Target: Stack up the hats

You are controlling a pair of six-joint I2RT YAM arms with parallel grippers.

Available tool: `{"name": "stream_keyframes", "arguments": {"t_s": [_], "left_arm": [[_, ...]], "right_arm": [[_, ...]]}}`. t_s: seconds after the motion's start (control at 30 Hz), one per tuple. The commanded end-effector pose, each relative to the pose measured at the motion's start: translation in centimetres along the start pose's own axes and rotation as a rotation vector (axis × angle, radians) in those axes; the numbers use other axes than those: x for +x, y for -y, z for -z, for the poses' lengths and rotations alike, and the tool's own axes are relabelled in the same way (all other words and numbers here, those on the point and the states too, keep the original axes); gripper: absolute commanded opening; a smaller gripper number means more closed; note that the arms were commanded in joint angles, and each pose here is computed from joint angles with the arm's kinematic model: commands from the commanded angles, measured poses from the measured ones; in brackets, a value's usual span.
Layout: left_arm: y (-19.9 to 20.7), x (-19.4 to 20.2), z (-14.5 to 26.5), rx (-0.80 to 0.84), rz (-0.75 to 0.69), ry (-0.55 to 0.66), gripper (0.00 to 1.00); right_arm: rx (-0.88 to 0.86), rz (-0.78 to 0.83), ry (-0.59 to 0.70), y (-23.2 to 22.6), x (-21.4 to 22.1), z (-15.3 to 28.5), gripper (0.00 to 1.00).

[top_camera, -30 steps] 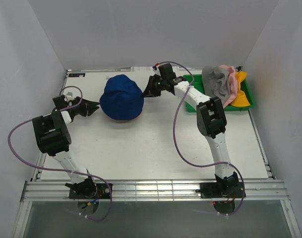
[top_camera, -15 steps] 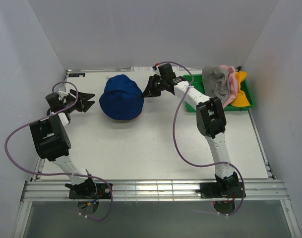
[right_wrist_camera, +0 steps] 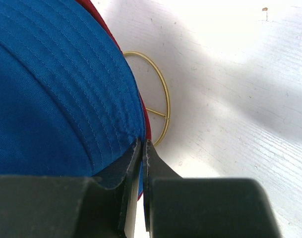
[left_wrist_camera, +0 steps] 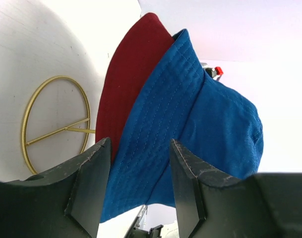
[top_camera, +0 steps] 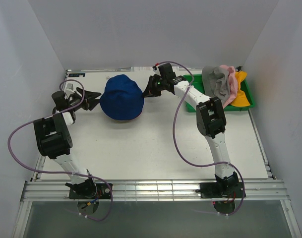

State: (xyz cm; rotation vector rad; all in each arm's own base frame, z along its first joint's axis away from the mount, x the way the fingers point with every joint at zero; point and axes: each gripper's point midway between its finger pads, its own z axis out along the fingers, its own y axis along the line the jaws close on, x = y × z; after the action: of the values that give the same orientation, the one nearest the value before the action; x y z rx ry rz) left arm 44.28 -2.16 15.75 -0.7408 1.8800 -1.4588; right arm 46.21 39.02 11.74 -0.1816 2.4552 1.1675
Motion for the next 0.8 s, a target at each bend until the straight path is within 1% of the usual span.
{"name": "stream_keyframes", "arguments": {"t_s": [0.0, 0.33, 0.43, 0.53, 0.67, 0.7, 0.77], "left_arm": [[0.8, 0.0, 0.2, 0.026, -0.032, -0.010, 0.59], [0.2, 0.6, 0.2, 0.019, -0.025, -0.018, 0.55], [-0.2, 0.7, 0.2, 0.015, -0.016, -0.023, 0.52], [-0.4, 1.0, 0.1, 0.016, -0.013, -0.027, 0.48], [-0.4, 1.1, 0.0, 0.019, -0.012, -0.031, 0.40], [-0.4, 1.2, -0.1, 0.019, -0.012, -0.032, 0.35], [-0.5, 1.3, -0.2, 0.018, -0.010, -0.034, 0.30]], "right_arm": [[0.018, 0.023, 0.023, 0.5, -1.0, 0.1, 0.08], [0.018, 0.020, 0.019, 0.6, -0.8, -0.1, 0.08], [0.018, 0.016, 0.016, 0.8, -0.7, -0.2, 0.08], [0.017, 0.015, 0.017, 0.7, -0.7, -0.2, 0.08], [0.018, 0.015, 0.016, 0.8, -0.6, -0.3, 0.08], [0.020, 0.015, 0.016, 0.9, -0.7, -0.3, 0.08], [0.017, 0.016, 0.017, 0.7, -0.7, -0.3, 0.08]]}}
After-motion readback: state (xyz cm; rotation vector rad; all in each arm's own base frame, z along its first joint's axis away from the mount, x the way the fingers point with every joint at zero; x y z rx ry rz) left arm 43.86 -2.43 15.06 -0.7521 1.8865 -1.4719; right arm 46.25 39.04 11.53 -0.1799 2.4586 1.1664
